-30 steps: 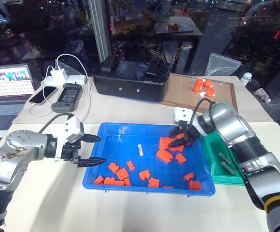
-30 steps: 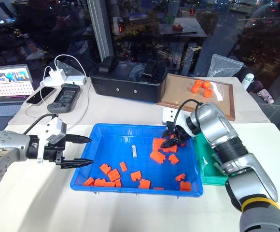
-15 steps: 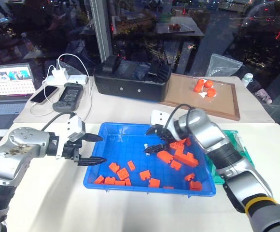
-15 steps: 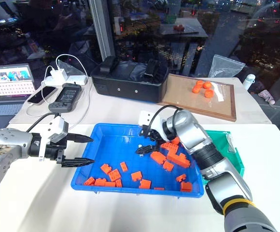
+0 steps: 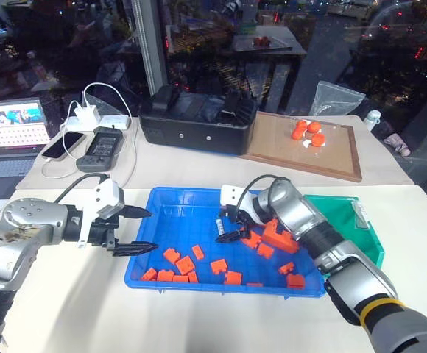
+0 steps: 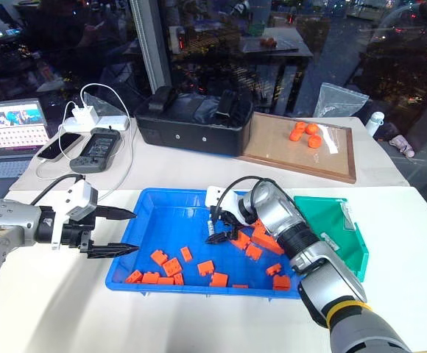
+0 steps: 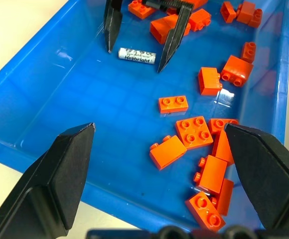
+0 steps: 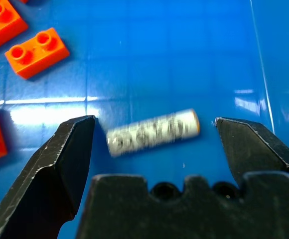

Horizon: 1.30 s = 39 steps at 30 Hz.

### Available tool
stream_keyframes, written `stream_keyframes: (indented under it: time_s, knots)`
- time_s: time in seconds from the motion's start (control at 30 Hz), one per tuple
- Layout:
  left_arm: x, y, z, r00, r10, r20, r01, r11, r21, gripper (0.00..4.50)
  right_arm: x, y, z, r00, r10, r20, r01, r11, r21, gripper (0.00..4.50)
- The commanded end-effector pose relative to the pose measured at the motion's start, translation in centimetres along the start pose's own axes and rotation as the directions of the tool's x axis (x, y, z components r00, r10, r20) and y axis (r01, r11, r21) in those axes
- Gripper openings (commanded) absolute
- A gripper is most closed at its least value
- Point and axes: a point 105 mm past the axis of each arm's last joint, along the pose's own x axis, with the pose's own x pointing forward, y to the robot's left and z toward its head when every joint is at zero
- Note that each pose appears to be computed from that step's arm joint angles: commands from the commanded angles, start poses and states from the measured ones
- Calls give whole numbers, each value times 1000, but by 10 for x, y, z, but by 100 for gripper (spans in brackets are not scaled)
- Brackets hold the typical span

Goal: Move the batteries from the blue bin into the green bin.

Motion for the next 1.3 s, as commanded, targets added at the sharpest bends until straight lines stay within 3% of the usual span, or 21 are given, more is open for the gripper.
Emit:
stream_keyframes:
  time_s: [0.03,0.23,0.37,0.5,0.67,0.8,0.93,1.07,1.27,1.3]
  knots:
    - [-5,-1,10,1000,10,15,-11,999,37,450,4,-5,-1,1000,-23,-11,22,999,-43,421]
    - [-5,0,9,1000,10,15,-10,999,36,450,-3,-5,-2,1000,-9,-8,9,999,-48,248]
    - [1,1,11,1000,-9,26,8,999,43,450,-19,-9,17,999,-20,37,23,996,-86,248]
    - [7,5,23,995,-42,89,38,998,54,450,-69,-8,42,992,-37,119,46,996,-77,248]
    - [19,12,40,982,-74,172,65,996,59,450,-124,-6,43,991,-93,95,98,994,-54,248]
    - [36,12,53,965,-163,207,144,984,102,450,-193,-9,1,965,-237,-115,236,971,-20,248]
    - [45,12,70,935,-214,281,187,975,122,450,-230,7,-43,918,-282,-278,305,951,41,248]
    - [50,13,84,914,-232,333,195,971,140,450,-239,21,-66,894,-283,-348,328,942,75,248]
    - [60,13,92,910,-231,345,179,968,176,450,-218,25,-95,887,-262,-379,334,932,138,248]
    - [62,11,92,911,-230,341,174,967,187,450,-217,23,-101,879,-269,-393,346,928,139,298]
